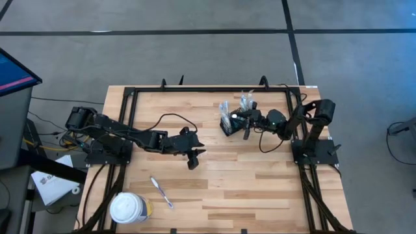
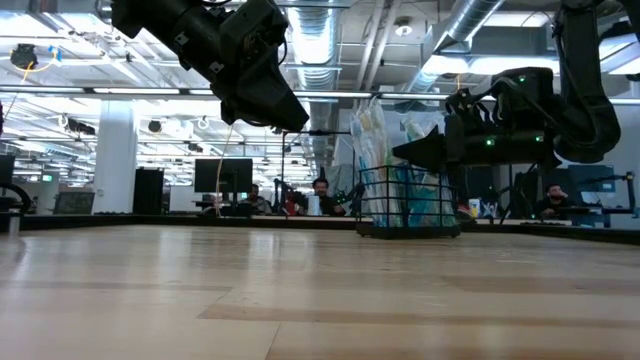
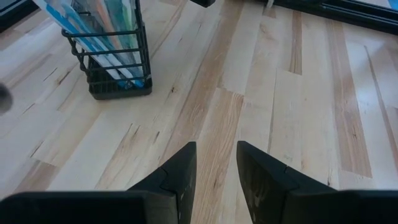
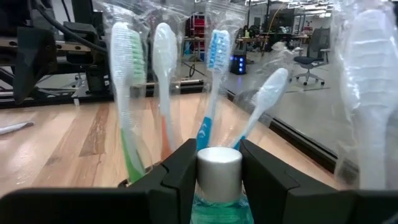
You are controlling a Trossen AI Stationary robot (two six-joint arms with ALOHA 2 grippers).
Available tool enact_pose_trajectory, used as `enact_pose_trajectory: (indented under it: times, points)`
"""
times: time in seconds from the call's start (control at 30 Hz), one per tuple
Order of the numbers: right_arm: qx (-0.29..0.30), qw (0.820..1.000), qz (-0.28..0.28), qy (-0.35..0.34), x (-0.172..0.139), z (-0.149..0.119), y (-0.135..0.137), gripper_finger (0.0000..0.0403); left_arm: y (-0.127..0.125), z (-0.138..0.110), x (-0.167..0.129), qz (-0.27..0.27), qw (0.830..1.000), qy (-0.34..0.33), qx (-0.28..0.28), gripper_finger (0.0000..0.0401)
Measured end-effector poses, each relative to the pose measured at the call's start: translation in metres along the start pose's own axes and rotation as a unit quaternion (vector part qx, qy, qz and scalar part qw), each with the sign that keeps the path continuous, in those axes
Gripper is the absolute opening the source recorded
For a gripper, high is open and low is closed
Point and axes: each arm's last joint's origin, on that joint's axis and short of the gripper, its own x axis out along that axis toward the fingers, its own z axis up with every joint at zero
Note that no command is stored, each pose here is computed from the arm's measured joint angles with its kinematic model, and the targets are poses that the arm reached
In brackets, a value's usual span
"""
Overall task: Pick & Place toothbrushing station
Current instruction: Put the mouthwash bottle into the mesh organizer, then put the purple toothbrush into the mesh organizer
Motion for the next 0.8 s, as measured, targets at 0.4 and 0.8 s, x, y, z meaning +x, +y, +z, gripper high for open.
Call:
enact_pose_trajectory:
  times: [0.4, 0.8]
  points:
    - [-0.001, 1.0, 0.01, 0.0, 0.0002, 0.0003, -0.0006, 0.0175, 0.0, 0.0, 0.0, 0.0, 1.0, 0.0, 0.0, 0.0108]
    - [-0.002, 1.0, 0.01, -0.003, 0.0002, 0.001, -0.0007, 0.0173, 0.0, 0.0, 0.0, -0.001, 1.0, 0.0, 0.0, 0.0108]
